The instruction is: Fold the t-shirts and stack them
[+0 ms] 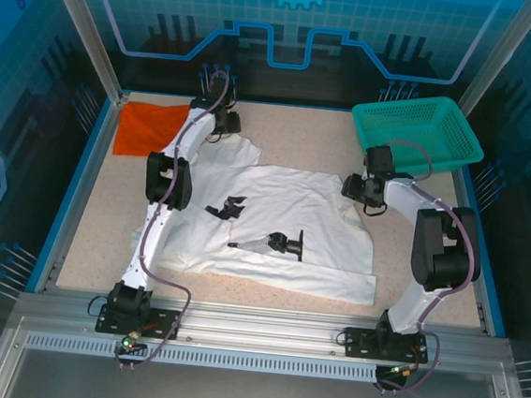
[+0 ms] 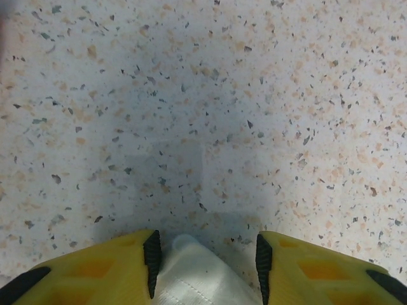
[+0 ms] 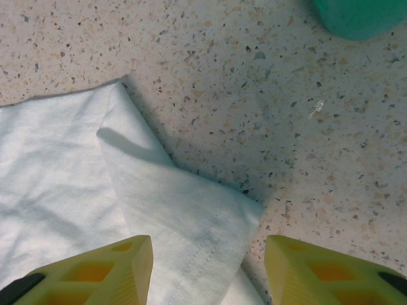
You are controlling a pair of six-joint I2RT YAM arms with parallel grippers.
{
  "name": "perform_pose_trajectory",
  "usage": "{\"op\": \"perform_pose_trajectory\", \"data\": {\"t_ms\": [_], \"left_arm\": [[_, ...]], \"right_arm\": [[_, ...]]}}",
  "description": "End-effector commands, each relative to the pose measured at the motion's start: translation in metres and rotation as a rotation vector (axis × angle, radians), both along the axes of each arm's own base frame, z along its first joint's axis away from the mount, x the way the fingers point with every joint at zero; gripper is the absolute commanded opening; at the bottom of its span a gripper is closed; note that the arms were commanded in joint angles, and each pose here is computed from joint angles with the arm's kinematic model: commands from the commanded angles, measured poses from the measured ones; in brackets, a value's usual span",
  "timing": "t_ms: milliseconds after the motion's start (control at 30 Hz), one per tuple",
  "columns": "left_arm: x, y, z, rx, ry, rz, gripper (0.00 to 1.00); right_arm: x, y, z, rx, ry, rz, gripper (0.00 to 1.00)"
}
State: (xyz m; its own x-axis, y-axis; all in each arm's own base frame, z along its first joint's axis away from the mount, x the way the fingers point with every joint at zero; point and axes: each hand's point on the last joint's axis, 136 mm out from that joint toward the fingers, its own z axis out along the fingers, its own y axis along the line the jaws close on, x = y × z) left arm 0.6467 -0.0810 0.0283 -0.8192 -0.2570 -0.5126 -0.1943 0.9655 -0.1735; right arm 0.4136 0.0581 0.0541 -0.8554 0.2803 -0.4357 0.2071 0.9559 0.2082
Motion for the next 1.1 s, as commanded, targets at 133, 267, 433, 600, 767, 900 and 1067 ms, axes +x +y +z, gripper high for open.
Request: {"op": "perform_pose_trajectory", "data": {"t_ms": [133, 267, 433, 600, 767, 900, 1067], "left_arm": [[-0.011, 0.002, -0.007, 0.013, 0.056, 0.000, 0.37], [-0.013, 0.002, -0.008, 0.014, 0.062, 0.001, 0.27], [-0.013, -0.003, -0.006, 0.015, 0.058, -0.012, 0.07], [-0.013, -0.003, -0.003, 0.023, 0.041, -0.004, 0.00], [-0.013, -0.004, -0.001, 0.019, 0.030, 0.001, 0.00], [-0.012, -0.009, 0.003, 0.010, 0.006, -0.009, 0.00], [-0.011, -0.013, 0.012, -0.005, -0.051, -0.020, 0.00]], "right_arm": [[-0.002, -0.018, -0.007, 0.000, 0.050, -0.090, 0.51], [-0.004, -0.025, -0.015, -0.011, 0.097, -0.120, 0.51], [0.000, -0.026, -0.021, -0.022, 0.123, -0.120, 0.50], [0.006, -0.024, -0.029, -0.027, 0.160, -0.115, 0.48], [0.004, -0.019, -0.032, -0.019, 0.175, -0.110, 0.44], [0.000, -0.013, -0.035, 0.001, 0.195, -0.101, 0.42], [-0.004, -0.005, -0.028, -0.002, 0.164, -0.080, 0.42]]}}
